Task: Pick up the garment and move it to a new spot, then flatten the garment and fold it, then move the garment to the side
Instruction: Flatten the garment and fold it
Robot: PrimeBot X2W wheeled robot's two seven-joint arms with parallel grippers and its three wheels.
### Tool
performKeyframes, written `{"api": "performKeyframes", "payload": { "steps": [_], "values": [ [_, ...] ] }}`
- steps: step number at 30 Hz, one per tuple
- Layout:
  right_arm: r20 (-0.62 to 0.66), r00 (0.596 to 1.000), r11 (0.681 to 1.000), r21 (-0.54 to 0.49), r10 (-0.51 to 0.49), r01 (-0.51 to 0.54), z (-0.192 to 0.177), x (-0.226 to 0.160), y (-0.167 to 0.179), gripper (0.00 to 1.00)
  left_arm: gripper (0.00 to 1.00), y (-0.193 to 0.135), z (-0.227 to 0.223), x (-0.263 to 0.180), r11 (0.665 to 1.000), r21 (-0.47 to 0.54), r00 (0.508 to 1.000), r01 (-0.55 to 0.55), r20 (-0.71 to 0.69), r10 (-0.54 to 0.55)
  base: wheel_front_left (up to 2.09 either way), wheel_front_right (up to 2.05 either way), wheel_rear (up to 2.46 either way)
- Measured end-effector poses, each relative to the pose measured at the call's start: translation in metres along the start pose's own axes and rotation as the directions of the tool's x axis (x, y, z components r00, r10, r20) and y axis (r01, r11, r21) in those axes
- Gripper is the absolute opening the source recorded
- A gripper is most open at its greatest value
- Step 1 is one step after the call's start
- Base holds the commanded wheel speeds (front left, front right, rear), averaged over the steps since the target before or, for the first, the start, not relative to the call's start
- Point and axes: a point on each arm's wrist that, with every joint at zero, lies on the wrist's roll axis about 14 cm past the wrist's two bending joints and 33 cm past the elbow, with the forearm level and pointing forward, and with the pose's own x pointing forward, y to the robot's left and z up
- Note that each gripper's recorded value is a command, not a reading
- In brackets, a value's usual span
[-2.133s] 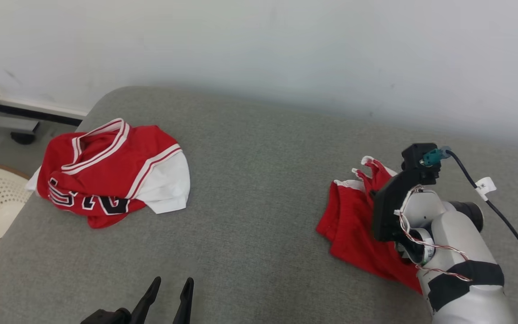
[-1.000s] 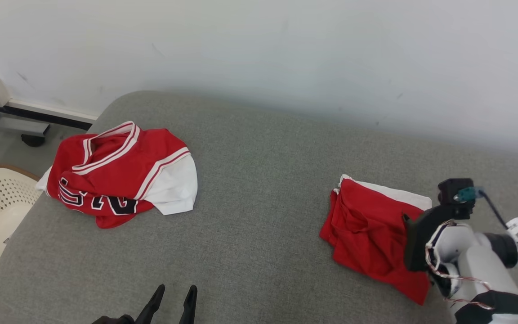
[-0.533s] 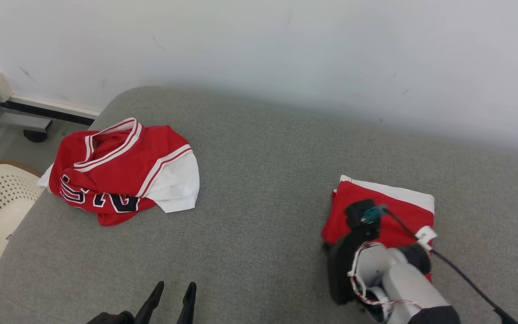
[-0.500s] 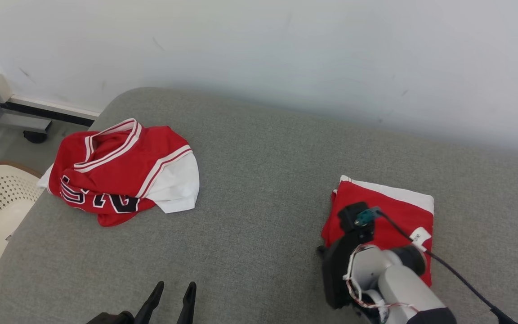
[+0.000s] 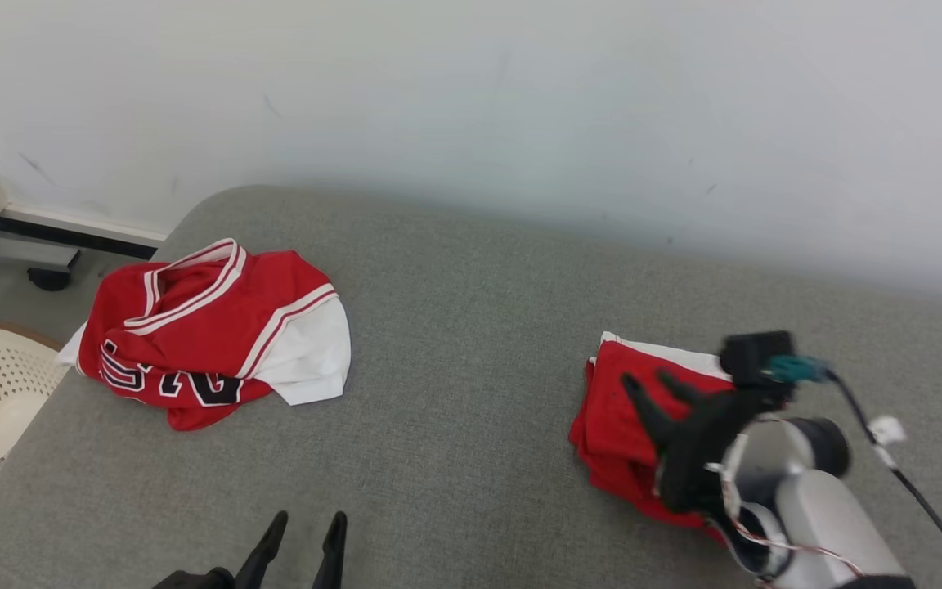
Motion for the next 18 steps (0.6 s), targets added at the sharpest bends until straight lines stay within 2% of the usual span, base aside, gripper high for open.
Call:
{"api": "performKeyframes", "payload": {
  "steps": [4, 8, 15, 18],
  "values": [
    [0.165, 0.977, 0.989, 0.081, -0.132, 0.120, 0.013, -0.031, -0.038, 1.00, 1.00, 0.005, 0.013, -0.001, 0.999, 0.035, 0.999, -0.010, 0.050, 0.009, 0.00, 0.00, 0.00],
    [0.285, 0.924, 0.962, 0.173, -0.255, 0.213, 0.012, -0.069, -0.068, 1.00, 1.00, 0.010, 0.020, -0.003, 0.998, 0.059, 0.996, -0.031, 0.082, 0.026, 0.00, 0.00, 0.00],
    [0.368, 0.831, 0.905, 0.253, -0.417, 0.342, -0.011, -0.125, -0.104, 1.00, 1.00, 0.002, 0.044, 0.008, 0.994, 0.112, 0.986, -0.009, 0.167, -0.010, 0.00, 0.00, 0.00],
    [0.344, 0.818, 0.881, 0.288, -0.462, 0.376, -0.034, -0.141, -0.111, 1.00, 1.00, 0.004, 0.057, 0.013, 0.991, 0.131, 0.977, -0.024, 0.214, -0.005, 0.00, 0.00, 0.00]
  ]
}}
